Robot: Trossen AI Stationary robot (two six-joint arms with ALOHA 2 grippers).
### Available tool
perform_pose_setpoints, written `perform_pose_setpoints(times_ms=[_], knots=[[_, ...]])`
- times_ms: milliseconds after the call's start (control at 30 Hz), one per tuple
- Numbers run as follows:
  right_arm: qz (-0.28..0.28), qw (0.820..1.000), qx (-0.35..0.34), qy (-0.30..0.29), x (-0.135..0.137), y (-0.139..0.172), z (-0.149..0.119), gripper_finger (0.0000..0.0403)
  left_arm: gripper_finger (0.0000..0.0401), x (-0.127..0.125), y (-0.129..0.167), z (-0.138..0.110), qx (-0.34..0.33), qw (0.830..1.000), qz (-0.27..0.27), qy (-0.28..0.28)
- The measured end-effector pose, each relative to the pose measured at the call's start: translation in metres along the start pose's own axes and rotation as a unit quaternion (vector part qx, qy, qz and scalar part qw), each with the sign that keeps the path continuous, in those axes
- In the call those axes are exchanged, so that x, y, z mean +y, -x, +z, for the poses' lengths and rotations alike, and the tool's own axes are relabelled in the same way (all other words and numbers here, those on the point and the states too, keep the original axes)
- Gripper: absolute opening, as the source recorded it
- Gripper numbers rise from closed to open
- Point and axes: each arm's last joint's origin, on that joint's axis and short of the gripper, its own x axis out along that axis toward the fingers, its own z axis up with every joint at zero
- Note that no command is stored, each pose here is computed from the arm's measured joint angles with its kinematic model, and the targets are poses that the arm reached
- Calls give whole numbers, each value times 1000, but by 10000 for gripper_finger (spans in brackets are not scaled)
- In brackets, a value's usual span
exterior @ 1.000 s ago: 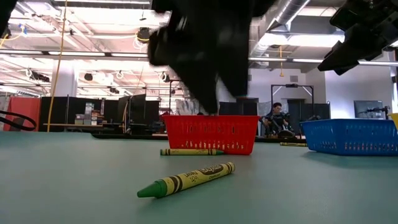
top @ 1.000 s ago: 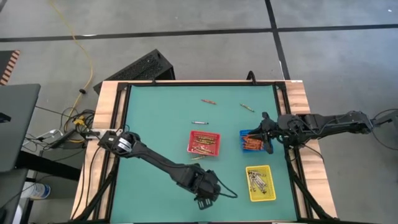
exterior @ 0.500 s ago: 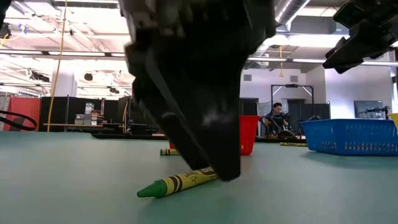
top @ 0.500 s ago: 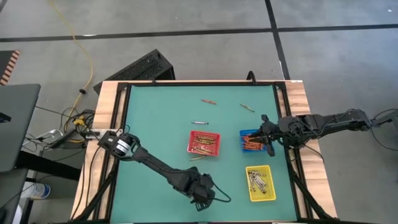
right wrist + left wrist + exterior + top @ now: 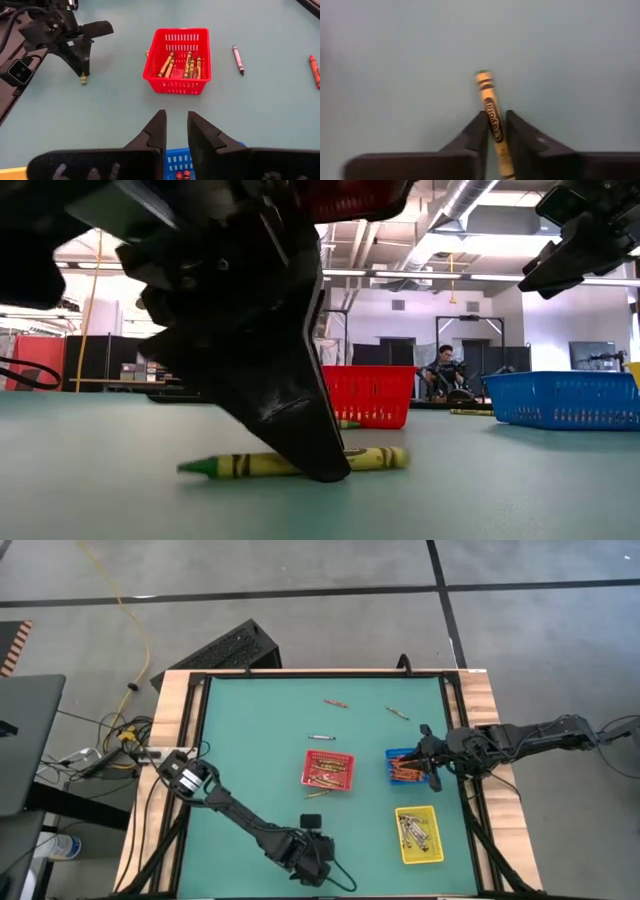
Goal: Sort crayons
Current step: Put the green crayon into the red basket
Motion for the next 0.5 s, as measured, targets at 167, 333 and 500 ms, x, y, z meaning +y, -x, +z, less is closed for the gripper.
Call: perform_pose_setpoints(times_ms=[167, 333, 500], knots=[[0, 1000, -2, 0, 0, 0, 0, 72, 13, 13, 6, 15, -25, 1000, 7, 8], [3, 1000, -18, -14, 1, 0, 3, 72, 5, 55, 49, 52, -111, 992, 63, -16], [10, 999, -46, -23, 3, -4, 11, 72, 2, 115, 87, 77, -144, 984, 92, -49]])
